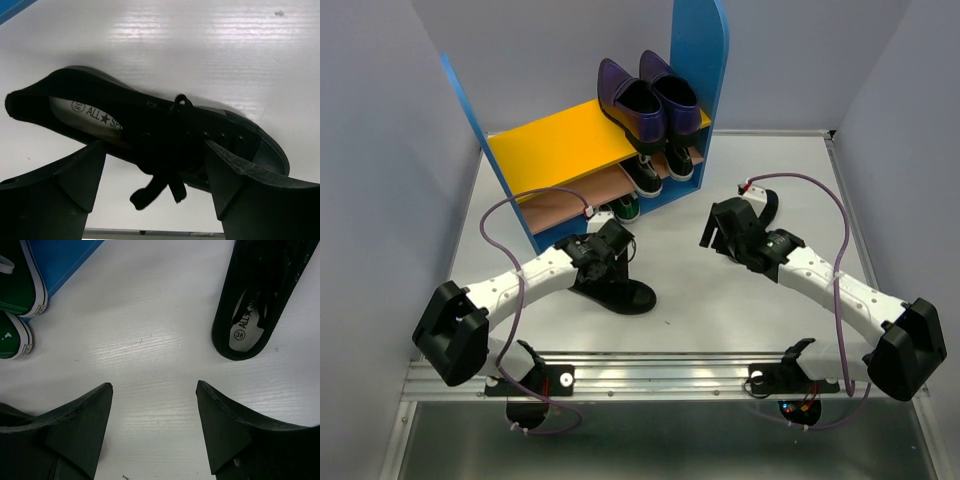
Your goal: Place and organize the shoes onto the shoe shelf
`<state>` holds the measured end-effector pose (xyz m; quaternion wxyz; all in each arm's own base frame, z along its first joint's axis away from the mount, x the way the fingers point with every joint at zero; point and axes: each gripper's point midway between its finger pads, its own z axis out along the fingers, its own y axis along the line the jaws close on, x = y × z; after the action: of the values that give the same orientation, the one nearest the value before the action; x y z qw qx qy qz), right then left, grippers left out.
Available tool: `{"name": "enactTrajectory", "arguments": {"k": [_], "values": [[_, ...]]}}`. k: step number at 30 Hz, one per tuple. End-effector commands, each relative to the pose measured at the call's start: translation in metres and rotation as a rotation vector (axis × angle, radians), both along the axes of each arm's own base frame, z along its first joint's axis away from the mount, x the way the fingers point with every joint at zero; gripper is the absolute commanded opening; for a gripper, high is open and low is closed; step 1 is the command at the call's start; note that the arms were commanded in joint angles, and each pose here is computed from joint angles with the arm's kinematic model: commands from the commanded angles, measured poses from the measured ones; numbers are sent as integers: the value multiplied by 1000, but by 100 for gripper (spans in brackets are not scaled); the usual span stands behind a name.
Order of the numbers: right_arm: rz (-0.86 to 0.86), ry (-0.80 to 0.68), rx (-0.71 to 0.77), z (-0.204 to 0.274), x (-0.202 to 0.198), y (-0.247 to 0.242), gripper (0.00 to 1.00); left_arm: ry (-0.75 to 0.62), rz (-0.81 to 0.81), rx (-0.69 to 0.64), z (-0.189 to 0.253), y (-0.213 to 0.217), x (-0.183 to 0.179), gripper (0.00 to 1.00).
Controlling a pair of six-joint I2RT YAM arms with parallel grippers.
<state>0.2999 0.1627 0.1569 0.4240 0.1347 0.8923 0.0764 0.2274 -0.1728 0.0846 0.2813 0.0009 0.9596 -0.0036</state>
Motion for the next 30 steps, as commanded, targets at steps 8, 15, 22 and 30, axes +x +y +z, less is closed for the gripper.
{"name": "enactTrajectory", "arguments": {"k": [8,15,22,30], "values": [[-9,-23,-11,5,1,-4,74,50,33,-77,-18,-1,13,76],[-15,-37,-6,11,3,-4,74,92,-12,-191,-12,-22,4,6],[-24,-33,0,6,-2,-8,74,120,-101,-446,28,-66,-13,0],[-30,-41,-1,7,-5,-11,74,117,-103,-566,47,-100,-6,0]]}}
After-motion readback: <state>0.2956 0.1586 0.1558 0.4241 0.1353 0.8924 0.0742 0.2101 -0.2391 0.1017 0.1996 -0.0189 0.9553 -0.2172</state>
